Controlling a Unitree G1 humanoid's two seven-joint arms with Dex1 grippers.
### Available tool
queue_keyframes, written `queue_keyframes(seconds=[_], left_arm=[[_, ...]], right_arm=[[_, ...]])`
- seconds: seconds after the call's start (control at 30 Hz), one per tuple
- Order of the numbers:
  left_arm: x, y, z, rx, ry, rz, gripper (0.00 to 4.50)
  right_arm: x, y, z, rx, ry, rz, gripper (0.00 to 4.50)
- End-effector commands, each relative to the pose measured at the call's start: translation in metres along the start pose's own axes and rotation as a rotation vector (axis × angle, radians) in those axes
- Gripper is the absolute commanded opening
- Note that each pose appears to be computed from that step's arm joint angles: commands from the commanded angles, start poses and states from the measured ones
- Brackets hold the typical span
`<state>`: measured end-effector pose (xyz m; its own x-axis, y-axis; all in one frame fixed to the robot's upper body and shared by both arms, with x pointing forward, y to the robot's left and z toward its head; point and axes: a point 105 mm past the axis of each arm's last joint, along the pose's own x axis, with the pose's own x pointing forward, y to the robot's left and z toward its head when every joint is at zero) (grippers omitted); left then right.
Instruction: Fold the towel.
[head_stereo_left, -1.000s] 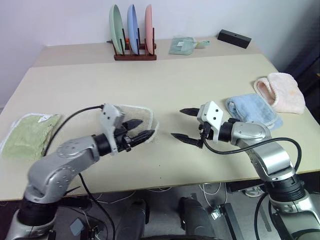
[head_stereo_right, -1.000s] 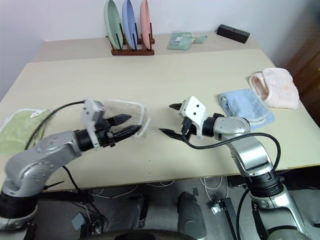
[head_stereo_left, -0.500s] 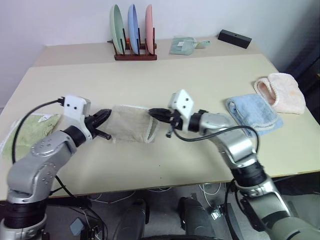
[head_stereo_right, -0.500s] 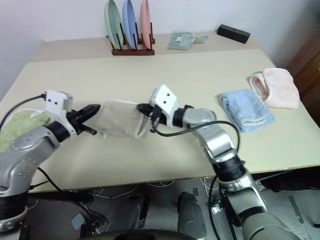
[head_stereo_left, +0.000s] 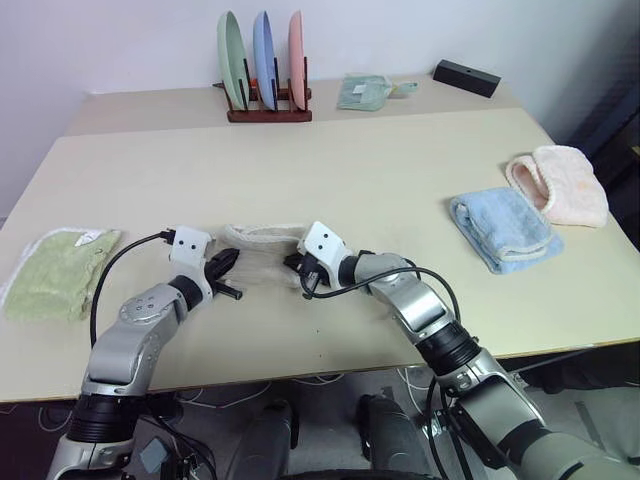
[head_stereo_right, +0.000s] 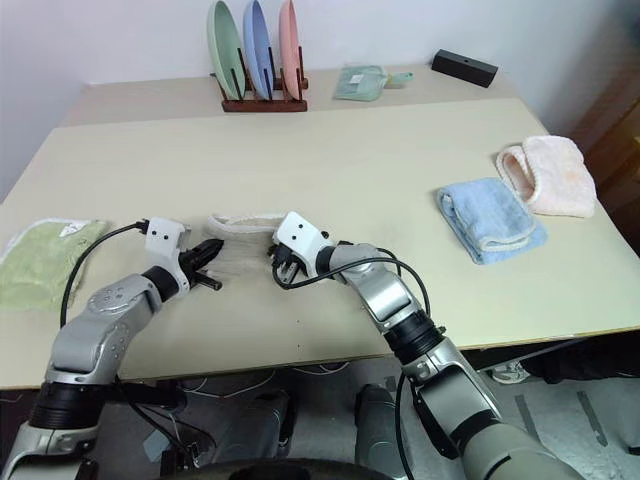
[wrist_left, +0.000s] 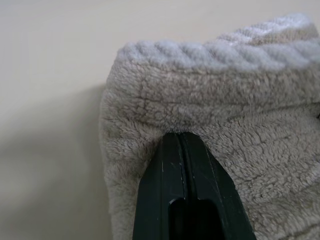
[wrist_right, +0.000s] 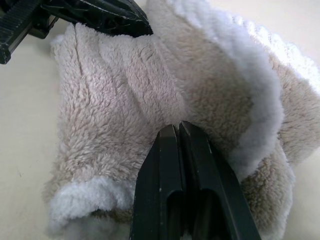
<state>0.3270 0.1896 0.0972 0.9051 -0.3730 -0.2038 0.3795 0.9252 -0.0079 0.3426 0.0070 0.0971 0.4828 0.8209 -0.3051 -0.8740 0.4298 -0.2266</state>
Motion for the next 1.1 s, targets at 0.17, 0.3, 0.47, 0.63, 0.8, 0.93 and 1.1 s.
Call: queue_keyframes(seconds=[0.17,0.3,0.47,0.63,0.8,0.93,1.1], left_arm=[[-0.032,0.024,0.061,-0.118,-0.259,0.095,0.0],[-0.051,0.043,0.07,-0.23,-0.305,0.159,0.85],[-0.055,0.047,0.061,-0.296,-0.268,0.171,3.31],[-0.049,0.044,0.049,-0.336,-0.212,0.174,4.39],[-0.05,0.041,0.058,-0.296,-0.27,0.166,4.39],[-0.06,0.041,0.071,-0.238,-0.339,0.156,4.39],[-0.075,0.038,0.079,-0.164,-0.369,0.127,4.39]], right_arm=[[-0.051,-0.016,0.046,-0.068,-0.183,-0.011,1.77],[-0.077,-0.011,0.05,-0.106,-0.18,0.041,3.75],[-0.087,-0.011,0.052,-0.12,-0.167,0.042,4.5],[-0.087,-0.014,0.049,-0.146,-0.151,0.011,4.5],[-0.08,-0.019,0.052,0.063,-0.19,-0.028,4.5],[-0.06,-0.018,0.045,0.348,-0.151,-0.047,4.5],[-0.036,-0.018,0.035,0.538,-0.073,-0.081,4.5]])
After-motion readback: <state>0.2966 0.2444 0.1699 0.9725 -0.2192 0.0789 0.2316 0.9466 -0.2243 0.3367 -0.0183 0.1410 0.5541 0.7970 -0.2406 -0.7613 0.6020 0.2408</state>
